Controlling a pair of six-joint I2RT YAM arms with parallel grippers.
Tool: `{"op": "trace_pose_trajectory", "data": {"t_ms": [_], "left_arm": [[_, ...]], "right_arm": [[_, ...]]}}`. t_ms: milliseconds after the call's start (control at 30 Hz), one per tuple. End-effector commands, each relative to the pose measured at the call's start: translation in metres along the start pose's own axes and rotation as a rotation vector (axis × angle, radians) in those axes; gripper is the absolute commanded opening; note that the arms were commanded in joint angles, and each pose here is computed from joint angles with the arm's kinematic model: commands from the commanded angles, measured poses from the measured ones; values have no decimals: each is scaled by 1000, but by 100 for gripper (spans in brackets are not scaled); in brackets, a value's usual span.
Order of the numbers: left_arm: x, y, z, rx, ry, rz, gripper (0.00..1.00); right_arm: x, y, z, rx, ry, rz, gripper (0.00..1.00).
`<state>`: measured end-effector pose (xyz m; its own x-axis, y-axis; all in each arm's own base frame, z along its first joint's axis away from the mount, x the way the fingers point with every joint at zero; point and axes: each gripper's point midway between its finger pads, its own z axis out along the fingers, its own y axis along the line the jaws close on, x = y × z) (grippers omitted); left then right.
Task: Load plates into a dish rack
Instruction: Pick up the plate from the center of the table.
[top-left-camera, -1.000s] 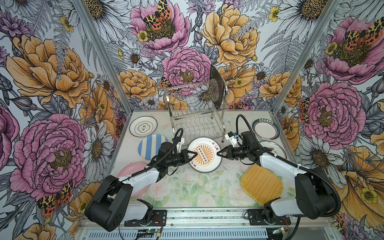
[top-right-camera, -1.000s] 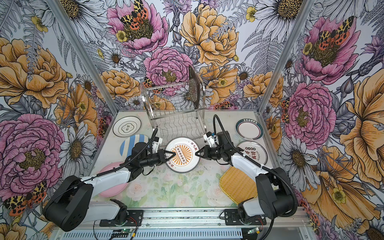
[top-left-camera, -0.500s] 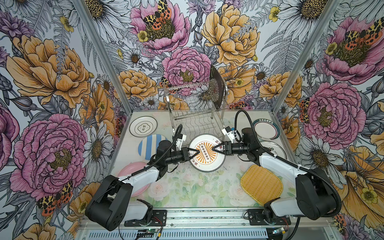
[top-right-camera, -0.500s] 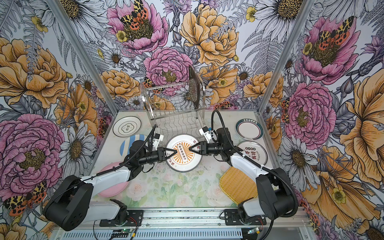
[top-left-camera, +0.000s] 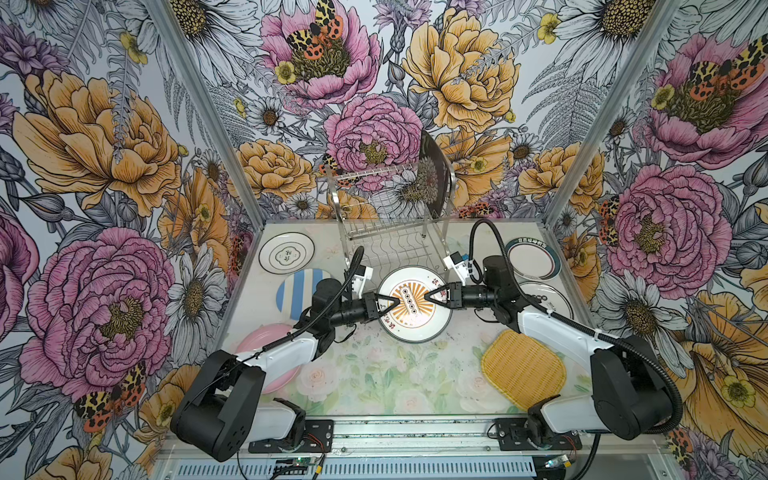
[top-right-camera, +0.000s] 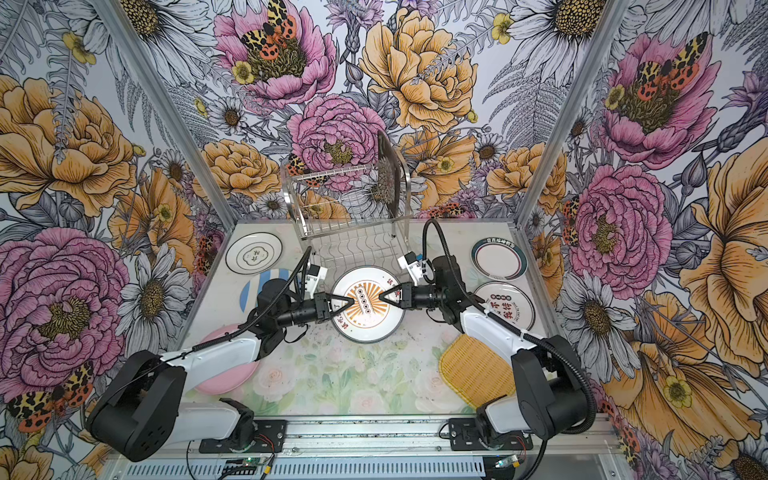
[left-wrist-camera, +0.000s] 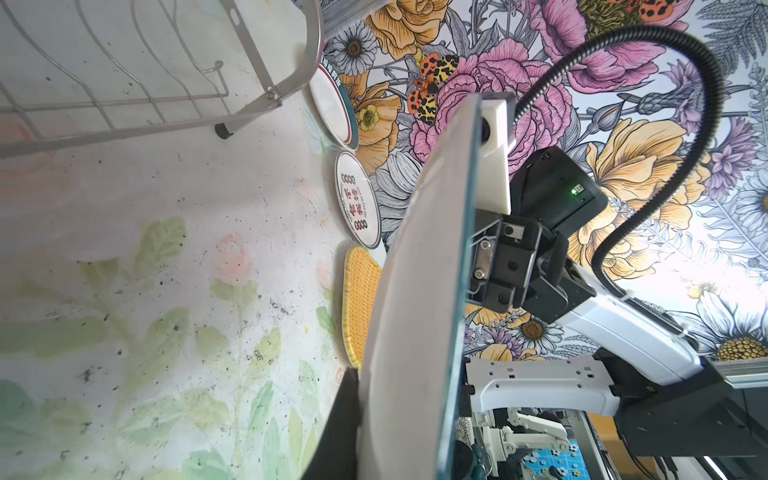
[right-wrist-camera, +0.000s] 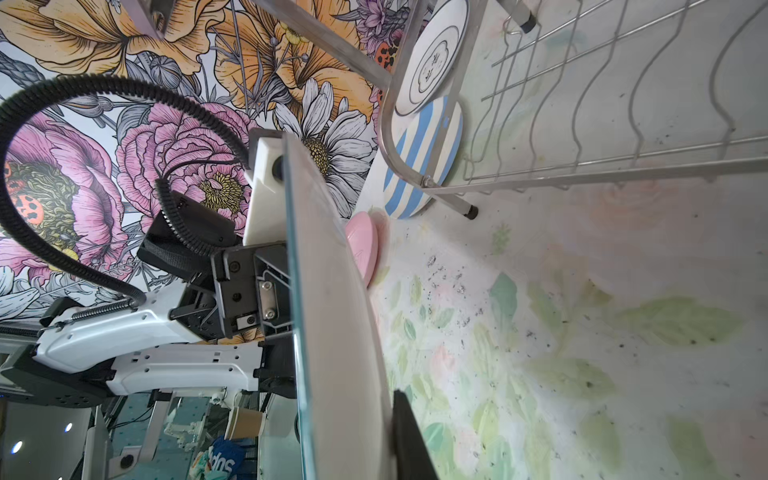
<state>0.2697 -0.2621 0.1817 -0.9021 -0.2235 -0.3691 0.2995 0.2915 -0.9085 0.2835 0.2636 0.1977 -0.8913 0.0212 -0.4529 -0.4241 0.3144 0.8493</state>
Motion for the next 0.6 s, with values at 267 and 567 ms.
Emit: {"op": "trace_pose_trajectory", "data": {"t_ms": [267, 567], "left_arm": [[-12, -1, -23, -114, -43, 77, 75], [-24, 34, -57, -438, -102, 154, 94]], "right_arm": [[-23, 28, -24, 122, -90, -140, 0], [-56, 23, -88, 601, -304, -254, 0]]}}
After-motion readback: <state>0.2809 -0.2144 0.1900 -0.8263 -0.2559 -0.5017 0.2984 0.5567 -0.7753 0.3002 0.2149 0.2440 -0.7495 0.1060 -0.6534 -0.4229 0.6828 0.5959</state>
